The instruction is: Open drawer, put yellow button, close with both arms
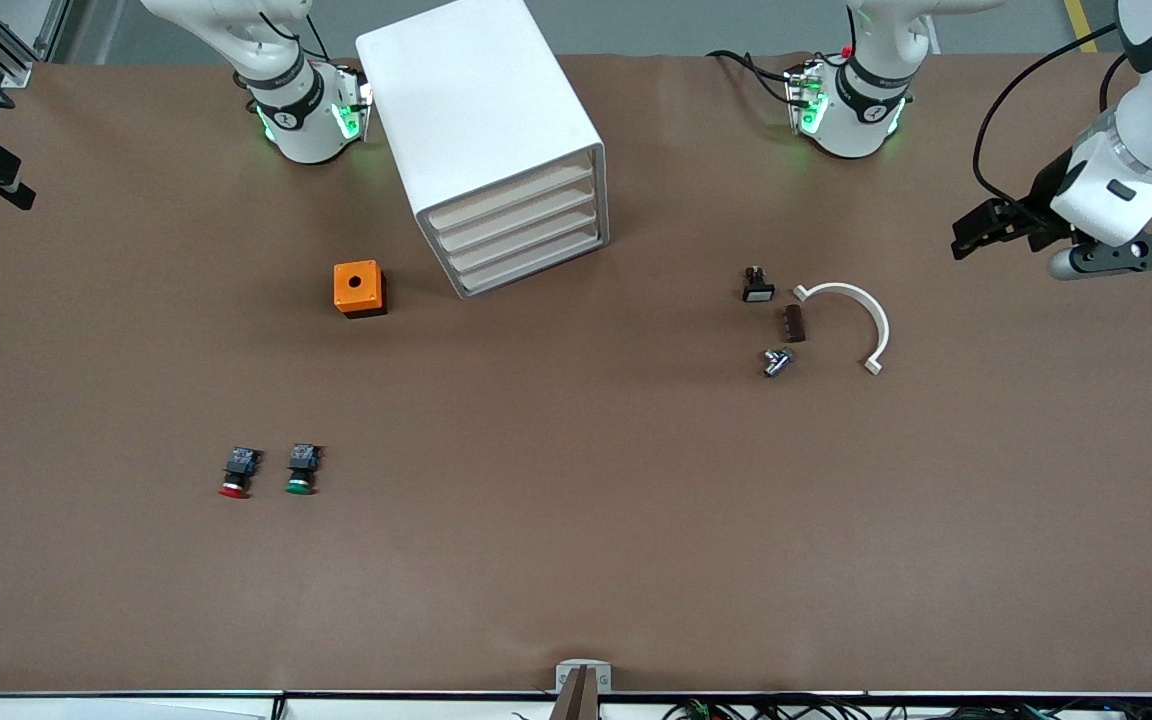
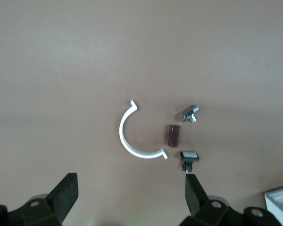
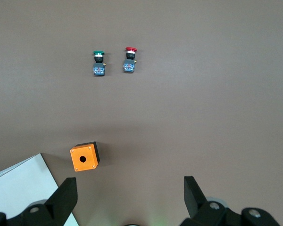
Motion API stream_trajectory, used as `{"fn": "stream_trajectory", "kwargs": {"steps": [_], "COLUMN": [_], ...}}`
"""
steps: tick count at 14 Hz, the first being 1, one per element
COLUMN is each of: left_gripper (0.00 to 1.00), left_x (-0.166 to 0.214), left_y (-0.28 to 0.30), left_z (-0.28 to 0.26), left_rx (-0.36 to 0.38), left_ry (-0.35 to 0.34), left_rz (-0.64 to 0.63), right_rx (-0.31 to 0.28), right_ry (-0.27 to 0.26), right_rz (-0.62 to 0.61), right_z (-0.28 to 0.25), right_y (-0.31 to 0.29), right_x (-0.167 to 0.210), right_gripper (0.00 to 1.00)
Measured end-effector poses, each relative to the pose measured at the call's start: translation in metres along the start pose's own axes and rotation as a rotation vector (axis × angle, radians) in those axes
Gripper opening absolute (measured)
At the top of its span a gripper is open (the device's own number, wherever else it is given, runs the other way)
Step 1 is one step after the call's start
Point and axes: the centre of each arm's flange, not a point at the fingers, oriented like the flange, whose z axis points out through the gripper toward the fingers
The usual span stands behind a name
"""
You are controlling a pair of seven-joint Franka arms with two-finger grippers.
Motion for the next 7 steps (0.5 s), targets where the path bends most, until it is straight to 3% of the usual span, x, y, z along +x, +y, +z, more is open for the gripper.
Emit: {"fn": "stream_trajectory", "kwargs": {"steps": [7], "left_gripper": [1.0], "left_x": [0.001], "left_y": [-0.006], "left_z": [-0.053], "left_rx": [-0.012], "left_ry": [0.068], "left_rz": [-0.011], "right_rx": [0.0], "right_ry": [-0.001], "right_rz": [0.0], "right_z": [0.0], "right_y": [0.0], "right_x": [0.0], "right_gripper": [1.0]}}
